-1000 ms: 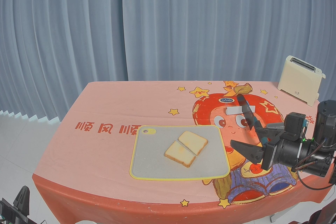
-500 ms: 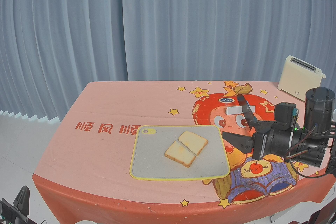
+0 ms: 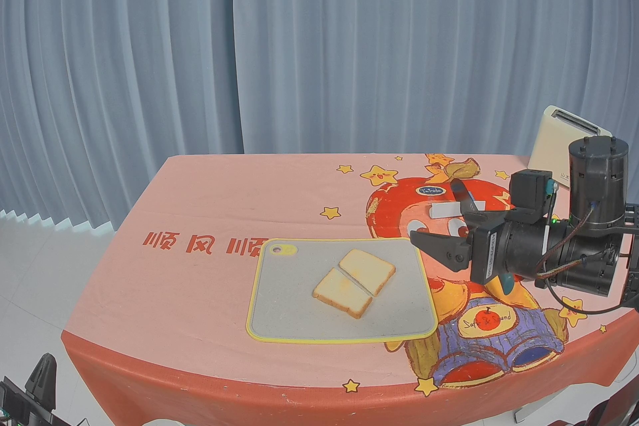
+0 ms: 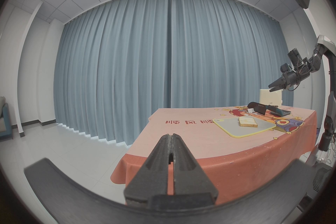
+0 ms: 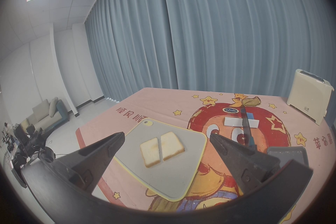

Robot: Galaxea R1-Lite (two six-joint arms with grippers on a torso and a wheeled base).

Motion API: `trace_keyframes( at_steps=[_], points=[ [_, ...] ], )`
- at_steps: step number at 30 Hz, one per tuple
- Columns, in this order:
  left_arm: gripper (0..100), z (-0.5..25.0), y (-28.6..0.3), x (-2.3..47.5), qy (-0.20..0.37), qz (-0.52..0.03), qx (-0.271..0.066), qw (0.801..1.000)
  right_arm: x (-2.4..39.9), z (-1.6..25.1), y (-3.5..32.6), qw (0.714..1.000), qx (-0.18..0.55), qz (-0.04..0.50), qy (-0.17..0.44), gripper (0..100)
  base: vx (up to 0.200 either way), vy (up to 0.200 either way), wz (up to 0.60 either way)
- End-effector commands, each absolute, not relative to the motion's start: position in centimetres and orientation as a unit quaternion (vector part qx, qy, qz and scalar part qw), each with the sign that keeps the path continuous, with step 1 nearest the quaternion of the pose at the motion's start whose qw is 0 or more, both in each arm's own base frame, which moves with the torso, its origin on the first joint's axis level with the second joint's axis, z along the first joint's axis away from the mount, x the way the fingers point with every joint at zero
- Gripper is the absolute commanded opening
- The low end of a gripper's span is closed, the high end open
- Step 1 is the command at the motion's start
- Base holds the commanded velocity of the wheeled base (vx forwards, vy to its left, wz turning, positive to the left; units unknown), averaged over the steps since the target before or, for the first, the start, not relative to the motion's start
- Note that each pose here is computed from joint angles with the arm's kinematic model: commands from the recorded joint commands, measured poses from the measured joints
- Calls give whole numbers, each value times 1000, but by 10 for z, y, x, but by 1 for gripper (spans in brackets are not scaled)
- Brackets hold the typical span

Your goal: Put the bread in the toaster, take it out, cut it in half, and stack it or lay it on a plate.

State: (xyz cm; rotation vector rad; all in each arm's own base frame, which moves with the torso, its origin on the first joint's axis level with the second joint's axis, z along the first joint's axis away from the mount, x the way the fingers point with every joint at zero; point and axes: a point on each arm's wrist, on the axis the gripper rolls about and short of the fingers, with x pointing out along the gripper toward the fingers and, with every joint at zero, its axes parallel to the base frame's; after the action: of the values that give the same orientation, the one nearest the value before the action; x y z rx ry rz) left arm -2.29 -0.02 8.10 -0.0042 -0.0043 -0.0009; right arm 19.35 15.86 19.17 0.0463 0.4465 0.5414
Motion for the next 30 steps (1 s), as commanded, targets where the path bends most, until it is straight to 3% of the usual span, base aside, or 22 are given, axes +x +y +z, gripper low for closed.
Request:
trace_keyframes(
  at_steps=[1,30],
  points=[
    [0,76,0,-22,2,0,-2,1000,194,192,159,939,23,266,218,100,0,0,0],
    [0,76,0,-22,2,0,-2,1000,219,196,179,946,8,251,205,100,0,0,0]
  ],
)
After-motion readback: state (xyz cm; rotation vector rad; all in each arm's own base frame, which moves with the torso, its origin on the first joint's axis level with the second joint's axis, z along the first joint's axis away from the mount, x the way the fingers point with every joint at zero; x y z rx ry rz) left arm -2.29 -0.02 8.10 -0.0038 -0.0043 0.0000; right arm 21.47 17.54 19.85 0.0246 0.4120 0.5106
